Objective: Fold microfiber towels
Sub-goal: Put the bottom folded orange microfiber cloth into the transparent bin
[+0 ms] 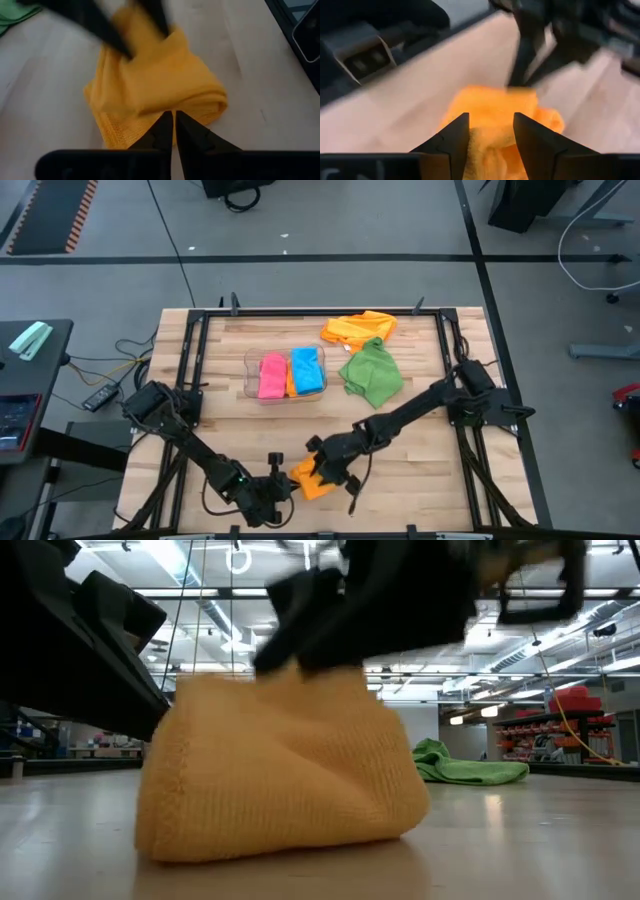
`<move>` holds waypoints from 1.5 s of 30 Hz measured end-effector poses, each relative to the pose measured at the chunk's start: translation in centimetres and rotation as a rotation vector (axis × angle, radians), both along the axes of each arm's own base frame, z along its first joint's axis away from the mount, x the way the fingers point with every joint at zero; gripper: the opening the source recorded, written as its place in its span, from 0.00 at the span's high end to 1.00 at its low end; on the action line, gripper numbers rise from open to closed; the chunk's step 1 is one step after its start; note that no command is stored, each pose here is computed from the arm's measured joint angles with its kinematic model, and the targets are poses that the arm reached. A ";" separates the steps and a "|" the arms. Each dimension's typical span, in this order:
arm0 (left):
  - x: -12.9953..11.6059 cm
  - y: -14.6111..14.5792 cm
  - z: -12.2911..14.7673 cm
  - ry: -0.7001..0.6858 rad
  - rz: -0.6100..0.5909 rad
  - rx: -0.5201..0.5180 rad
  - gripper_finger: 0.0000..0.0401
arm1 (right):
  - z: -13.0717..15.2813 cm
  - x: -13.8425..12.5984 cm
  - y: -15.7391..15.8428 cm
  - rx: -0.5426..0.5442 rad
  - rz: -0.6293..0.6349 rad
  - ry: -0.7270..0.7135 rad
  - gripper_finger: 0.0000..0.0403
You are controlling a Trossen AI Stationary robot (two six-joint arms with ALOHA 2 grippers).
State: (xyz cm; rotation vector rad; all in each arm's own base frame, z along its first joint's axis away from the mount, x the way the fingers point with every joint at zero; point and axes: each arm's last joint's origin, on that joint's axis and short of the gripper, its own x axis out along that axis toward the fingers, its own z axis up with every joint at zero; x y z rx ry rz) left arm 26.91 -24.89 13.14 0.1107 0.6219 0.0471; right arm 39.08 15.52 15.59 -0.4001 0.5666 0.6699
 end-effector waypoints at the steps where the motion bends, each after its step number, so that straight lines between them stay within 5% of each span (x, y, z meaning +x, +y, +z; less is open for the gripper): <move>1: 0.0 -0.1 0.1 -0.004 -0.011 0.007 0.93 | -0.4 0.0 -0.6 -0.004 -0.008 -0.005 0.60; 11: 0.3 -0.5 0.6 -0.051 -0.076 0.045 0.97 | -1.8 1.2 -2.5 -0.063 0.005 -0.113 0.61; 27: 2.8 1.3 1.5 -0.134 -0.030 0.032 0.91 | -4.1 2.2 -3.0 -0.061 -0.032 -0.043 0.61; 45: 0.5 1.4 -0.6 0.120 0.021 -0.048 0.94 | -1.9 1.9 -3.2 -0.012 -0.073 -0.046 0.61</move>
